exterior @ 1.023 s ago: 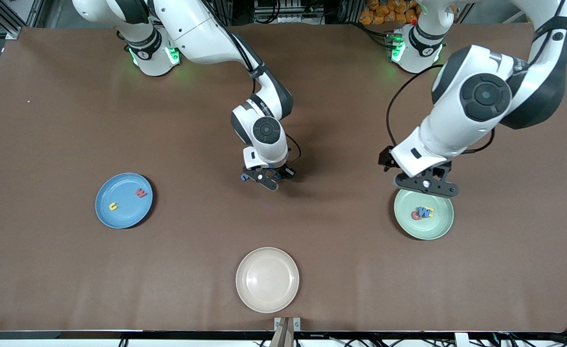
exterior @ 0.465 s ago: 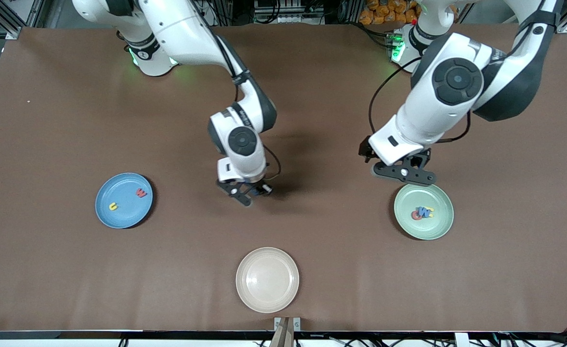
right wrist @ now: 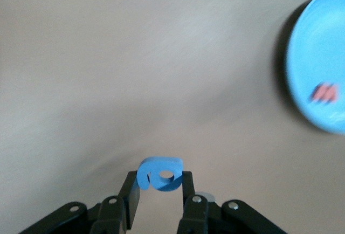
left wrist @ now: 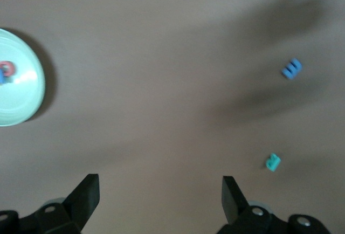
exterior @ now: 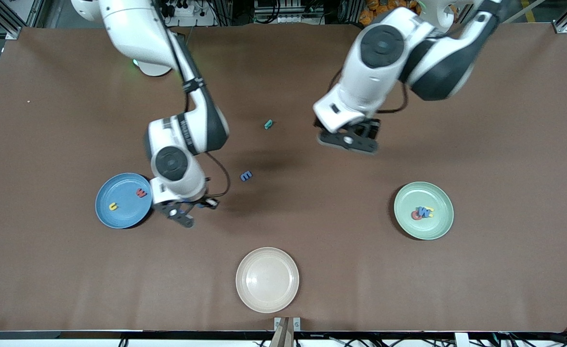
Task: Sort upper and lower case letters into plates
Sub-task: 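Carry the a to the blue plate while the left gripper reaches the R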
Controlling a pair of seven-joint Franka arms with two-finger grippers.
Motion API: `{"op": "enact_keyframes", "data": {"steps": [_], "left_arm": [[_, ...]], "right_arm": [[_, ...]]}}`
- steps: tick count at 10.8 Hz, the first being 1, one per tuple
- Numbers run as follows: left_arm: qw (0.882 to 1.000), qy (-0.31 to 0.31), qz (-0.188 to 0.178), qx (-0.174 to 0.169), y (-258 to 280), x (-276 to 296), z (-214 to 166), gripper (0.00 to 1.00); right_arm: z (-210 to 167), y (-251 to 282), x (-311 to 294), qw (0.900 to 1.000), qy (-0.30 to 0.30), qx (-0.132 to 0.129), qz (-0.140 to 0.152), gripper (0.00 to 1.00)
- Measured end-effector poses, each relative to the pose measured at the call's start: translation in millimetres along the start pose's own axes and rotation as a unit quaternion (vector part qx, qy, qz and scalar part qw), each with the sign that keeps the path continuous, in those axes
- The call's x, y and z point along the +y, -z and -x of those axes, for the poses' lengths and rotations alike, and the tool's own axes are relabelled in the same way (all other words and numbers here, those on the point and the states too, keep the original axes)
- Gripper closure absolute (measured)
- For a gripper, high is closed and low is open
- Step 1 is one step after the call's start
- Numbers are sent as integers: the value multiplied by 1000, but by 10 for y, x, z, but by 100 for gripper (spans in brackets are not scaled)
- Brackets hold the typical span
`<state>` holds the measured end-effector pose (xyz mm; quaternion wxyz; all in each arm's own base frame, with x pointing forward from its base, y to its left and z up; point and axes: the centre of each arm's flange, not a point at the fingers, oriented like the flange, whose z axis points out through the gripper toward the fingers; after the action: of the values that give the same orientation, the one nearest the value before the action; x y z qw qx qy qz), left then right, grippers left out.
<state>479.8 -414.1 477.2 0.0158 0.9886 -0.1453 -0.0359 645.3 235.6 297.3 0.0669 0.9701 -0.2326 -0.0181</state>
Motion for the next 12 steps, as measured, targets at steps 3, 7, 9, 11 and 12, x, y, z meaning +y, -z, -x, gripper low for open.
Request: {"op": "enact_keyframes", "data": {"steps": [3,7,9,11,12], "left_arm": [[999,-25,26,-5,-453,786,204,0],[999,-45,9,-14,-1494,1410,414,0],[999,-26,5,-21,-1928,1679,576,0],[1000,-18,-10,-15,-2299,1865,766,0],[1000,-16,-7,-10,-2460,1900,862,0]], "right_arm": [[-813,-45,1003,999,43,-5,22,64],[-1418,-184,1910,997,69,-5,18,63],[-1399,-255,1870,997,72,-9,20,44],[-1349,-303,1776,997,79,-13,19,15],[-1342,-330,1740,996,82,-10,16,1]]}}
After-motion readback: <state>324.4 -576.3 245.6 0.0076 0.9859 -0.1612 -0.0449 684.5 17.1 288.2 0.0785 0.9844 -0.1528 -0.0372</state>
